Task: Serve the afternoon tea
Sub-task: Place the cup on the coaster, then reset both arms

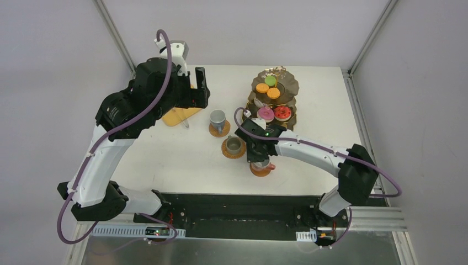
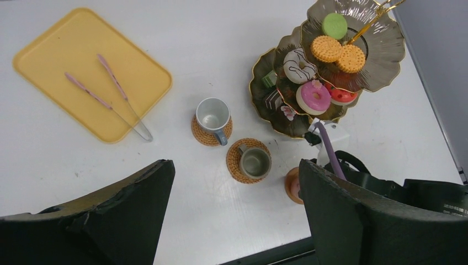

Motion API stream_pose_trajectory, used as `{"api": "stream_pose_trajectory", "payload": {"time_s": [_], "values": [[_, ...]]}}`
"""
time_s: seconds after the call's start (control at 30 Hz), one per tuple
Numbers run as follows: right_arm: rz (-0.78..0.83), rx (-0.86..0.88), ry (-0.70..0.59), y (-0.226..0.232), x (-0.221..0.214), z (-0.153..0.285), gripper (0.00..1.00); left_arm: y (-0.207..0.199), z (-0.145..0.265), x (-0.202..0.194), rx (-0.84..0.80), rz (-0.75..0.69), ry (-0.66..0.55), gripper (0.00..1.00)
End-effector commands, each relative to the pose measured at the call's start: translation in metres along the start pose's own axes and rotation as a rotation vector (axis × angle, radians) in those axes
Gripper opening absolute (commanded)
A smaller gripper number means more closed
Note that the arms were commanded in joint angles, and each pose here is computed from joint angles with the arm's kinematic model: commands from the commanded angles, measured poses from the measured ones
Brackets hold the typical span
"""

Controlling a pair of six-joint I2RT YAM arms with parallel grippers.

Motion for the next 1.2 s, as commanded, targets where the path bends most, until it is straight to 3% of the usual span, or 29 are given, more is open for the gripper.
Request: {"api": "stream_pose_trajectory", "payload": {"time_s": [0.0,0.47,0.7,0.9,1.03,1.17], "values": [[0.031,-0.037,-0.046,0.004,0.010,0.005,0.00,0.009,0.019,0.010,0.020,0.072,-0.069,0.86],[0.045,-0.063,-0.037,0.001,0.002,0.009,0.05,0.009,0.018,0.006,0.022,0.108,-0.070,0.86],[0.064,-0.084,-0.067,0.000,0.007,0.016,0.29,0.011,0.022,0.011,0.029,0.105,-0.085,0.86],[0.085,-0.099,-0.184,-0.010,0.034,0.076,0.55,0.016,0.029,0.022,0.064,0.093,-0.123,0.87],[0.074,-0.055,-0.367,-0.027,0.061,0.152,0.71,0.022,0.040,0.035,0.076,0.096,-0.197,0.88],[0.026,0.016,-0.632,-0.054,0.080,0.225,0.98,0.028,0.062,0.057,0.058,0.127,-0.334,0.90]]}}
Point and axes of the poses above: each gripper's point midway between its finger pads, its own z axis back along the fingers, its own y axis along the line the jaws close on, x = y × z, the point moved 7 cm from there along z, back along the fingers, and after that the axes turned 2 degrees about z, right-handed, at the moved point
